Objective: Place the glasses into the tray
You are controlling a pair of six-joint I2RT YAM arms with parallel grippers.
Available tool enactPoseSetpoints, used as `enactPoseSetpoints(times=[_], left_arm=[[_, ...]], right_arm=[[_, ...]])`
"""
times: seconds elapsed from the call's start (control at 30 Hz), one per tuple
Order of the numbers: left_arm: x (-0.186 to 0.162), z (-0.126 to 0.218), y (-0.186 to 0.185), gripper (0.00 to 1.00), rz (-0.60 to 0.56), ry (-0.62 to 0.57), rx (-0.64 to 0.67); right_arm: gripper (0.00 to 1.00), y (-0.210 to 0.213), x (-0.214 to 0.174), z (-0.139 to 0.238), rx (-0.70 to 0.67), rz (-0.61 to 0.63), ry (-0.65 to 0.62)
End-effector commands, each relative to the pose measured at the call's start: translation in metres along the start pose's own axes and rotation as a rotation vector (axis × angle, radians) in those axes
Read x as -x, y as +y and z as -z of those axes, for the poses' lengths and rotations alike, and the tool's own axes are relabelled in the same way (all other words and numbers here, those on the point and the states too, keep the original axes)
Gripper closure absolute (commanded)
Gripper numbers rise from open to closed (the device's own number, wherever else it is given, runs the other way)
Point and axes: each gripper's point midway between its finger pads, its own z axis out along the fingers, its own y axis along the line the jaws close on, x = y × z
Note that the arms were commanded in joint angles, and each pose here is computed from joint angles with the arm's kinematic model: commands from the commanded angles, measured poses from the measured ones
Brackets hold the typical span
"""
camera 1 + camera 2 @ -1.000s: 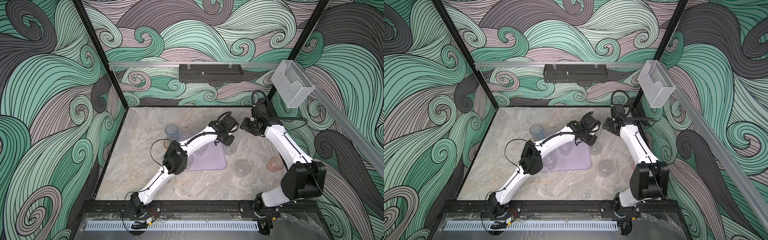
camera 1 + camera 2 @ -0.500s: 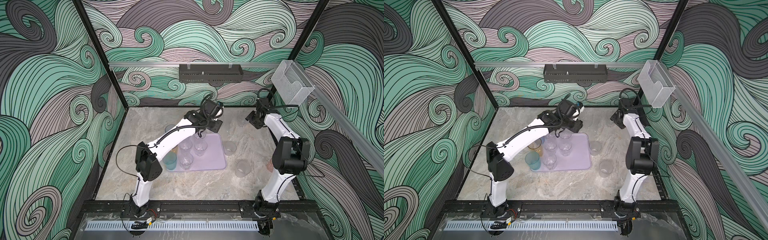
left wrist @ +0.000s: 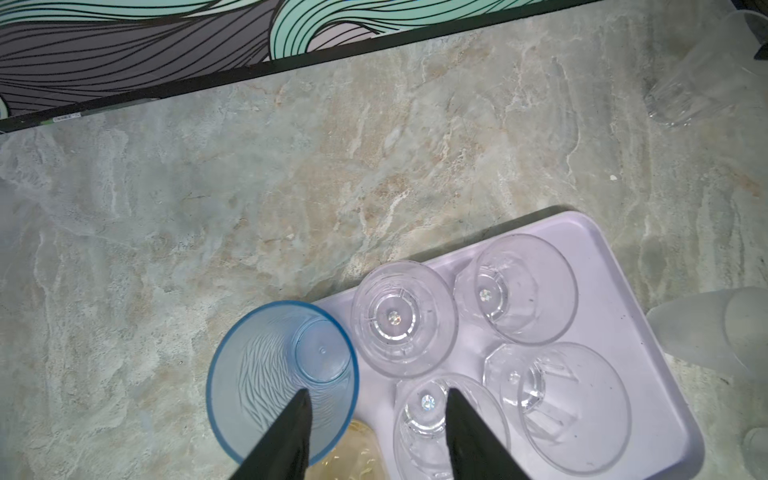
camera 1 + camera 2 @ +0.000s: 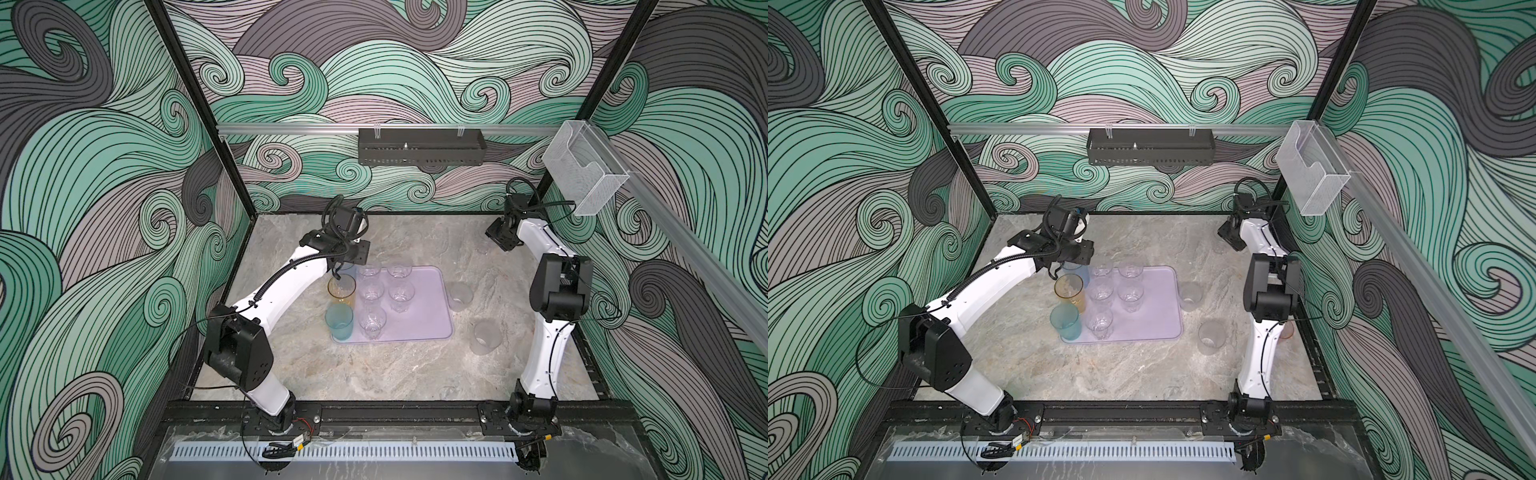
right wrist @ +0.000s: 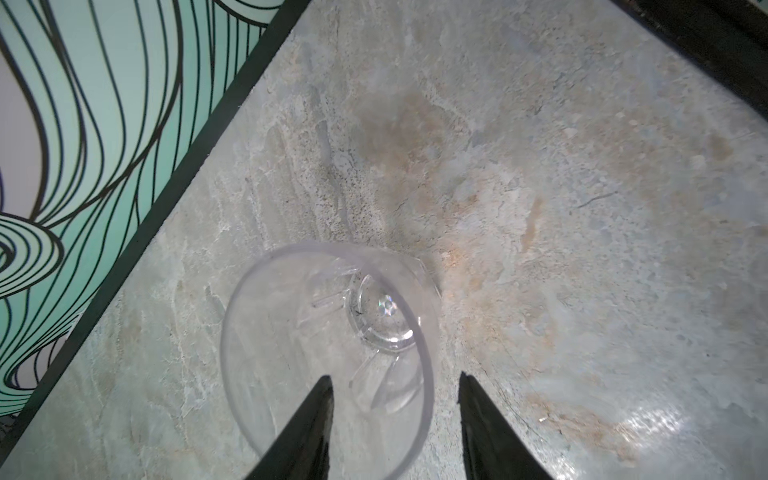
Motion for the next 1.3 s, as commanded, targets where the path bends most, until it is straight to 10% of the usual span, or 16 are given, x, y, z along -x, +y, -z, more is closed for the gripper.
enactPoseSetpoints(times=[0.0, 0.4, 0.87, 1.27], left_arm=[[0.017, 0.019, 0.016, 0.45, 0.036, -0.088, 0.038], [0.015, 0.032, 0.049, 0.45, 0.126, -0.118, 0.095], [0.015, 0.034, 0.008, 0.45, 0.188, -0.107, -0.123], [-0.012, 0.064, -0.041, 0.44, 0.018, -0.190, -0.275]], right_arm=[[0.55, -0.004, -0.007, -0.009, -0.011, -0.012, 0.041], [0.94, 0.010, -0.025, 0.018, 0.037, 0.052, 0.042], [0.95, 0.062, -0.107, 0.146, 0.186, 0.327, -0.014], [0.95, 0.036, -0.203, 0.228, 0.183, 0.677, 0.041]])
